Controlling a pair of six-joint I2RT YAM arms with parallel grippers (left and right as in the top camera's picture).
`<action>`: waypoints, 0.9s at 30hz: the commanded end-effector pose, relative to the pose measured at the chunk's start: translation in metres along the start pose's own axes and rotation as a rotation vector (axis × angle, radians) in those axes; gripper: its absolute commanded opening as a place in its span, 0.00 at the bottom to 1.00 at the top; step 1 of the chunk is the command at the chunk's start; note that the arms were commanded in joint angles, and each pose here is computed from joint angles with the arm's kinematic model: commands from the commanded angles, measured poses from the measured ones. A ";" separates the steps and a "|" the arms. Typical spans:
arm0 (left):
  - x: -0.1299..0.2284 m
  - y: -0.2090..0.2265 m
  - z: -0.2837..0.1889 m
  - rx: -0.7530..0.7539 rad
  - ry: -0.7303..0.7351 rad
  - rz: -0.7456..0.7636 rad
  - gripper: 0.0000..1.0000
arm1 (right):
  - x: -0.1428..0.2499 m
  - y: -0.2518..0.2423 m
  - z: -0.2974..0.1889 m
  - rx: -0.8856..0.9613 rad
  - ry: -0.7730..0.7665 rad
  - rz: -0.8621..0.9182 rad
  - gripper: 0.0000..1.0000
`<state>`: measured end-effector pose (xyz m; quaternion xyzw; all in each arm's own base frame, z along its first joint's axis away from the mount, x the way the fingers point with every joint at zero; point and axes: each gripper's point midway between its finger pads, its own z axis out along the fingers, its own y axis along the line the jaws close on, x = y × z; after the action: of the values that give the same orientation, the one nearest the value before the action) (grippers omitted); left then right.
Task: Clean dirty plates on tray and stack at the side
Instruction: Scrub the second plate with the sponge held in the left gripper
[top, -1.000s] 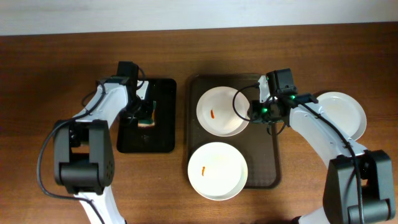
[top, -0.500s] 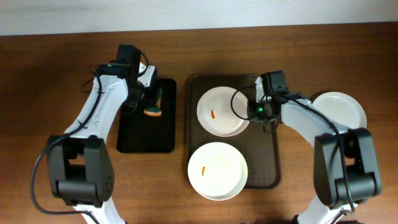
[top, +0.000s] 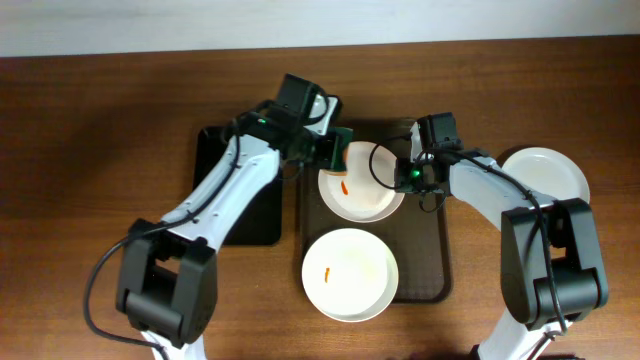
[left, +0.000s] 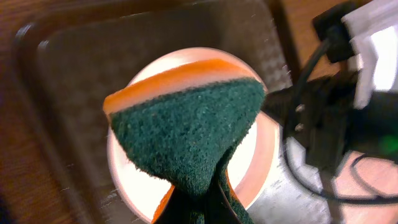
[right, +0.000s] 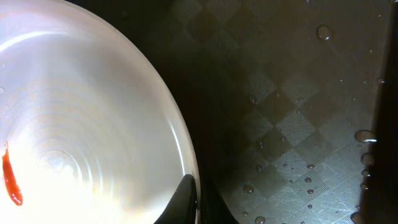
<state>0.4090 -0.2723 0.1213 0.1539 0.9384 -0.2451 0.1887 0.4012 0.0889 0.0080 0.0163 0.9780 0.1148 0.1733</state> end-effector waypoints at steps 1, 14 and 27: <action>0.014 -0.005 0.041 -0.006 0.061 -0.139 0.00 | 0.009 -0.009 0.009 0.041 0.036 0.017 0.04; 0.073 0.053 0.101 -0.233 0.239 -0.180 0.00 | 0.016 -0.010 0.009 0.047 0.066 0.022 0.04; 0.019 0.091 0.030 -0.762 0.146 0.092 0.00 | 0.029 -0.015 0.007 0.072 0.113 0.052 0.04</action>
<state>0.4106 -0.2350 0.0309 0.1454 0.9746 0.0782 0.1511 0.3878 0.0937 0.0065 0.0308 0.9816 0.1276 0.1388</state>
